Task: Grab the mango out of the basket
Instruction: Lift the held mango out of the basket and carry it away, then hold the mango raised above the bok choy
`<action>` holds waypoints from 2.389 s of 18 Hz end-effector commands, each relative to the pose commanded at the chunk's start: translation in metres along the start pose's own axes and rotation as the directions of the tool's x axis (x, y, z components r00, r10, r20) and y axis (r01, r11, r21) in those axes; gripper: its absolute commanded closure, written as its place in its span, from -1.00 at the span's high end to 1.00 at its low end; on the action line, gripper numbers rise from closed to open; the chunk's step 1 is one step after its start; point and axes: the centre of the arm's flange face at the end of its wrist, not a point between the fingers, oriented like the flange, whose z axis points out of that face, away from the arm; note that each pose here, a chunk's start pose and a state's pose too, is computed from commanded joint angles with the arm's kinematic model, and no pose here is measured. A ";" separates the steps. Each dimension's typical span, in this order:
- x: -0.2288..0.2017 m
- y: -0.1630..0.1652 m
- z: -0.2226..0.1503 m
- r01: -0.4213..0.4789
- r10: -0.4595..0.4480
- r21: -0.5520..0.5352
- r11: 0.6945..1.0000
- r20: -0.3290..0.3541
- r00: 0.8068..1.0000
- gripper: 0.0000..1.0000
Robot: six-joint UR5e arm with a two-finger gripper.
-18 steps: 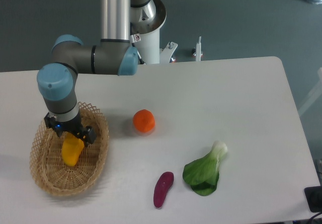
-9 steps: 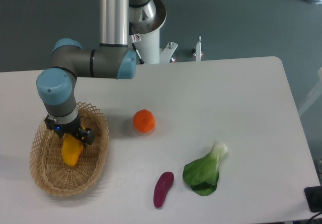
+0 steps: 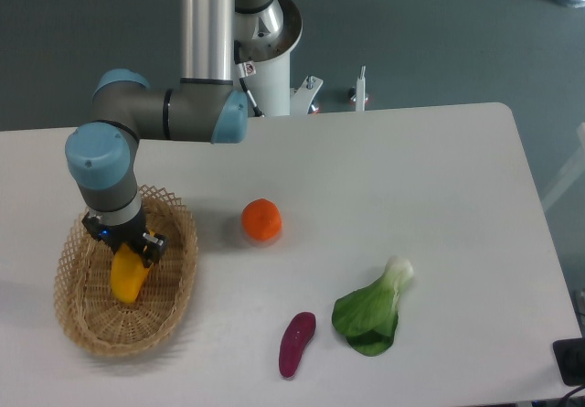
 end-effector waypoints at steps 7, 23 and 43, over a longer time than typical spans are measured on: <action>-0.105 0.009 -0.123 0.059 -0.079 0.186 0.981 0.101 0.992 0.17; -0.343 0.159 -0.180 -0.101 0.072 0.105 0.989 0.252 0.965 0.17; -0.358 0.161 -0.170 -0.090 0.063 0.100 0.991 0.250 0.966 0.17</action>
